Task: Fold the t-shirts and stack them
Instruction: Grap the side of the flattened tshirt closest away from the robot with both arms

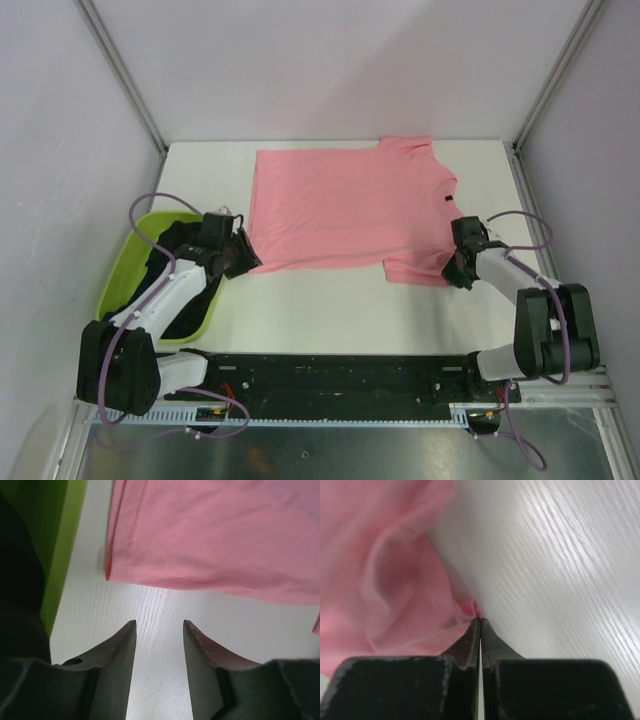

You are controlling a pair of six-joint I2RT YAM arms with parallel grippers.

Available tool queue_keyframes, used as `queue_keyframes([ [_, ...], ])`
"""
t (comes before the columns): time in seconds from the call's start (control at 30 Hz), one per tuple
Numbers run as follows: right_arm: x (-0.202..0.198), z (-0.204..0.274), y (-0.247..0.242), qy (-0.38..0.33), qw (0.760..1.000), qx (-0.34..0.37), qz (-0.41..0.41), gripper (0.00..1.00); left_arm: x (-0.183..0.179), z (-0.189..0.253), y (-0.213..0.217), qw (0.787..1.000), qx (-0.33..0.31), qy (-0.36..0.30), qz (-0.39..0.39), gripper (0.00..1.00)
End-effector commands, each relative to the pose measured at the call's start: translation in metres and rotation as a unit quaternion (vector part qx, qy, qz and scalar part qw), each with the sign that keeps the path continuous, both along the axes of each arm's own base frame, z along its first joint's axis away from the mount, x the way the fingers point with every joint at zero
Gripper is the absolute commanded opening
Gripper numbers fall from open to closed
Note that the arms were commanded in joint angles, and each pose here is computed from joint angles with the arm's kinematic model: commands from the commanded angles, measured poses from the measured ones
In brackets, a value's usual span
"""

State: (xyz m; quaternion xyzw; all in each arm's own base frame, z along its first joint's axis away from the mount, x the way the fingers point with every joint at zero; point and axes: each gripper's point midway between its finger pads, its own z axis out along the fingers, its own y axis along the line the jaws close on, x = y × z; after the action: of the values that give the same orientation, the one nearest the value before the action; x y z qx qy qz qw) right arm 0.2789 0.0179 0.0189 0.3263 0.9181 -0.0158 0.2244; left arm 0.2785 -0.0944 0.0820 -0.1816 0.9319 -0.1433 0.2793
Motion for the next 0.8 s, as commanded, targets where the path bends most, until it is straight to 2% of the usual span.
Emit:
queue_keyframes([
  [0.0,-0.042,0.015,-0.014,0.027,0.999,-0.025,-0.021,0.00,0.000,0.001,0.011,0.999,0.025,-0.014,0.023,0.47],
  [0.13,-0.055,0.029,-0.007,0.006,1.000,-0.002,-0.019,0.00,-0.002,-0.006,0.024,0.997,0.050,-0.012,0.050,0.45],
  [0.27,-0.065,0.030,0.000,0.015,0.999,0.017,-0.030,0.00,-0.002,-0.009,0.035,0.995,0.072,-0.015,0.073,0.43],
  [0.43,-0.069,0.038,0.009,0.006,0.998,0.048,-0.039,0.00,-0.001,-0.021,0.039,0.993,0.085,0.008,0.084,0.41],
  [0.77,-0.075,0.047,0.021,0.000,0.995,0.084,-0.045,0.00,0.015,-0.037,0.025,0.993,0.089,0.027,0.076,0.40],
])
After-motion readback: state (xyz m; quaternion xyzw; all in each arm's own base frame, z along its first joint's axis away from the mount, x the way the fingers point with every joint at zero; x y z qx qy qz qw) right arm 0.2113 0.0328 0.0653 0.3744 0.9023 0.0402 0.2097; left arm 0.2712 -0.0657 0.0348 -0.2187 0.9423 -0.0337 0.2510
